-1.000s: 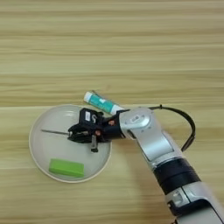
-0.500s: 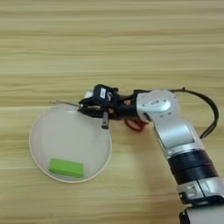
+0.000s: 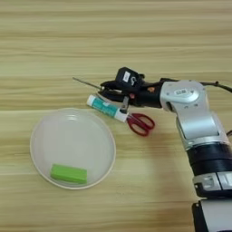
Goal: Move the objects on the table
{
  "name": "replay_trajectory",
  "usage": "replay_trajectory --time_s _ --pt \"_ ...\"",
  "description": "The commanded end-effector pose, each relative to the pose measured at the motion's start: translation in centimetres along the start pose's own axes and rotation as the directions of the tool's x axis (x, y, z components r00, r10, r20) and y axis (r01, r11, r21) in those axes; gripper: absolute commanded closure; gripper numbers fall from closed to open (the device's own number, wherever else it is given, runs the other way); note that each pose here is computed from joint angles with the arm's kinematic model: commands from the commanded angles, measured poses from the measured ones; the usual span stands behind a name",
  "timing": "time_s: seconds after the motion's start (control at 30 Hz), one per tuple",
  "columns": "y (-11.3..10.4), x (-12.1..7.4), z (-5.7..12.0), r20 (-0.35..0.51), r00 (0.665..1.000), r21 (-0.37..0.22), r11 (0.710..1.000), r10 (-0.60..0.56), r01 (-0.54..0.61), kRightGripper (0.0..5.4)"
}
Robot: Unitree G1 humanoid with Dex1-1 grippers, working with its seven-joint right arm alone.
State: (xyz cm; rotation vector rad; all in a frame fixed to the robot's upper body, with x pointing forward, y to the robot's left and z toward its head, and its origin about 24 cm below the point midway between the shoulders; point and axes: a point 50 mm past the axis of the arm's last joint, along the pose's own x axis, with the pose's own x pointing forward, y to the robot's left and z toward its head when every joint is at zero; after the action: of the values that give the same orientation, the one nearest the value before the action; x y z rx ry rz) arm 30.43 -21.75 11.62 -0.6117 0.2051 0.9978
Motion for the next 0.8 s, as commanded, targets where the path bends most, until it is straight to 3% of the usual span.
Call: replay_trajectory --time_s 0.03,0.43,0.8 --pt "-3.4 -2.1 2.8 0.038 0.989 -0.124 0.982 -0.141 0.144 4.55" --pt "-5.4 -3.4 1.1 -0.024 0.972 -0.079 0.970 -0.232 0.230 4.55" --pt "-6.0 -3.4 -0.1 -0.056 0.966 -0.051 0.967 -0.254 0.251 4.55"
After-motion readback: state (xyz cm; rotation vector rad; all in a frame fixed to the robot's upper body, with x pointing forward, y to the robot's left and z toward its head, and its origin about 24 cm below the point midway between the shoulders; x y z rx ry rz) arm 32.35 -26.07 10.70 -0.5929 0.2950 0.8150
